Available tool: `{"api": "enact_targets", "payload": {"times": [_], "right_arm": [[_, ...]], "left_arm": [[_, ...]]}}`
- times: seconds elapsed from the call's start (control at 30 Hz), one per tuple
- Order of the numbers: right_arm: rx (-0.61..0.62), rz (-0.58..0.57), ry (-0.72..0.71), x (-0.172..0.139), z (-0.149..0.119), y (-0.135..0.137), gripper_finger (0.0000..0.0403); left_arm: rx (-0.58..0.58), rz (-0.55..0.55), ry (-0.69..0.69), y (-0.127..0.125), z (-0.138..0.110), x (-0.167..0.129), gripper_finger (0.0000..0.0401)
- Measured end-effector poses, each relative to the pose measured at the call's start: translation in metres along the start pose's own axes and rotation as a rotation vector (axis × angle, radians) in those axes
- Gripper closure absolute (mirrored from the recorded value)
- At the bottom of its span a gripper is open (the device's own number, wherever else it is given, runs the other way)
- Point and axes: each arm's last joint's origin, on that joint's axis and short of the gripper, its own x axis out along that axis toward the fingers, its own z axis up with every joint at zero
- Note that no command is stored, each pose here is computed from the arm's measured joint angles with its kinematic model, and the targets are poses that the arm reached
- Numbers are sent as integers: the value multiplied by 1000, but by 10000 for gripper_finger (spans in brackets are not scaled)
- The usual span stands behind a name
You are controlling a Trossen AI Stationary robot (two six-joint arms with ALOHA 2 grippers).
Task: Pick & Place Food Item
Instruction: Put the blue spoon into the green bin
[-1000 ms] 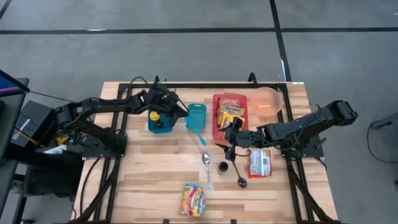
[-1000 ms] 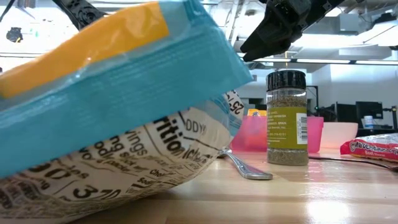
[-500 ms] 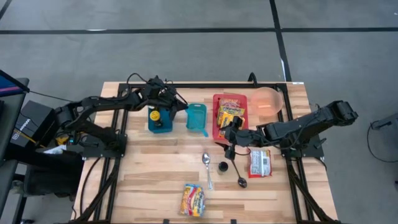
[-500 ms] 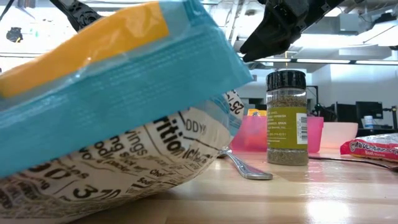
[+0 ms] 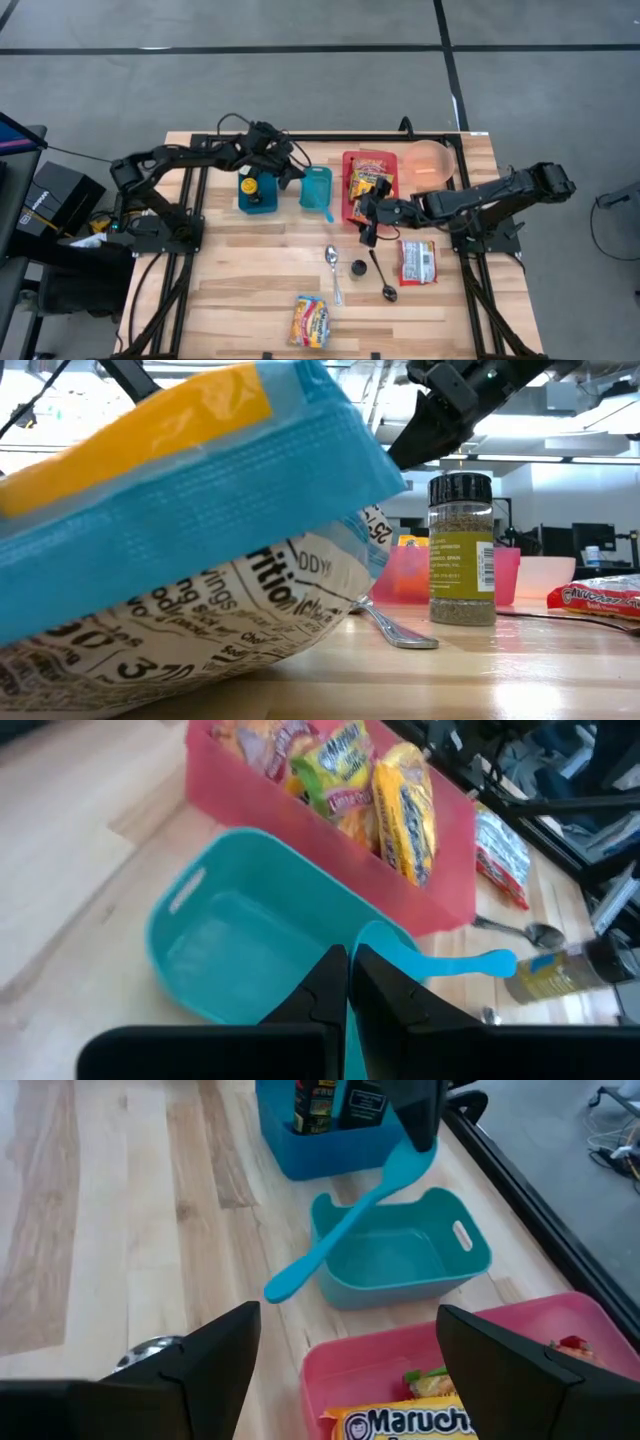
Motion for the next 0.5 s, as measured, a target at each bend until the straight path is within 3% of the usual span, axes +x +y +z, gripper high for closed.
{"api": "enact_targets", "payload": {"times": [0.27, 0.5], "right_arm": [[10, -36, 8, 5, 1, -11, 106], [24, -15, 14, 8, 2, -16, 106]], "left_arm": [[8, 11, -28, 2, 8, -2, 396], [-30, 22, 48, 14, 7, 20, 396]]}}
